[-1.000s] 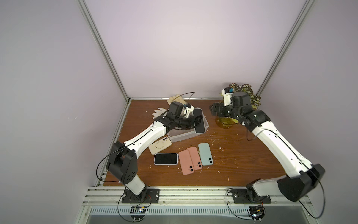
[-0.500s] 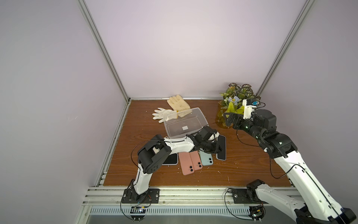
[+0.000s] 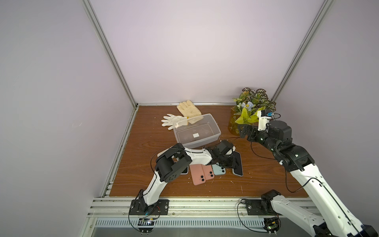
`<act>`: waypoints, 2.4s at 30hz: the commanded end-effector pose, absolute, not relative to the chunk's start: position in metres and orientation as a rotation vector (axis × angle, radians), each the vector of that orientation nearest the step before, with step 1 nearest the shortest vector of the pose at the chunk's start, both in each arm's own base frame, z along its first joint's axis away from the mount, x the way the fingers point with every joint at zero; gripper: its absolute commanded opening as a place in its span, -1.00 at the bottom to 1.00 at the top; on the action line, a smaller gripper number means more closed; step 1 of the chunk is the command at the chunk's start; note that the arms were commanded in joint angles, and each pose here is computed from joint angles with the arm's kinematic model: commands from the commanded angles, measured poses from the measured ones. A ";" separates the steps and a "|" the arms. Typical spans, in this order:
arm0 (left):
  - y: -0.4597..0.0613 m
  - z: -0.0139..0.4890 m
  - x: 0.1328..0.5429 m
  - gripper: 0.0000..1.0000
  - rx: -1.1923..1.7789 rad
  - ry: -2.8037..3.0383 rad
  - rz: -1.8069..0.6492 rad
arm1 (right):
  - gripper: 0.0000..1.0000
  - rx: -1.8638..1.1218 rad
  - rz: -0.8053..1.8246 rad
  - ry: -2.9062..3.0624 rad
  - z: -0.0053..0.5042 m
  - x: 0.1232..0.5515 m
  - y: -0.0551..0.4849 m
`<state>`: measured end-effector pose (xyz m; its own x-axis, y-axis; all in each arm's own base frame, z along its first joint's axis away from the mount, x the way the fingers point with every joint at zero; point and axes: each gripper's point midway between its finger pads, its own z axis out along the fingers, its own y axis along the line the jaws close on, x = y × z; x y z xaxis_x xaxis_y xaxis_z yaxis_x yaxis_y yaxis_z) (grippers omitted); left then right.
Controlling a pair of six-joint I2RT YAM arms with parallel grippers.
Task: Take the phone out of the storage box
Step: Place the phone at the center of the board, then reset both arms
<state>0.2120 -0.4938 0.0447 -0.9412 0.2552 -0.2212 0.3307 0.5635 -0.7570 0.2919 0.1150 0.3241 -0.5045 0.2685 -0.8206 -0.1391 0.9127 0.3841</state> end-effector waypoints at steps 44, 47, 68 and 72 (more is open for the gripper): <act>-0.032 0.291 0.249 1.00 -0.181 1.808 0.144 | 0.98 0.561 -0.079 1.799 0.213 0.295 -0.048; -0.007 0.278 0.248 1.00 -0.234 1.771 0.212 | 0.98 0.544 -0.097 1.661 0.195 0.296 -0.054; 0.047 0.165 0.321 1.00 -0.236 1.675 0.271 | 0.98 0.275 -0.151 1.635 0.140 0.357 -0.039; 0.037 0.154 0.336 1.00 -0.222 1.650 0.196 | 0.98 0.192 -0.111 1.657 0.136 0.361 -0.026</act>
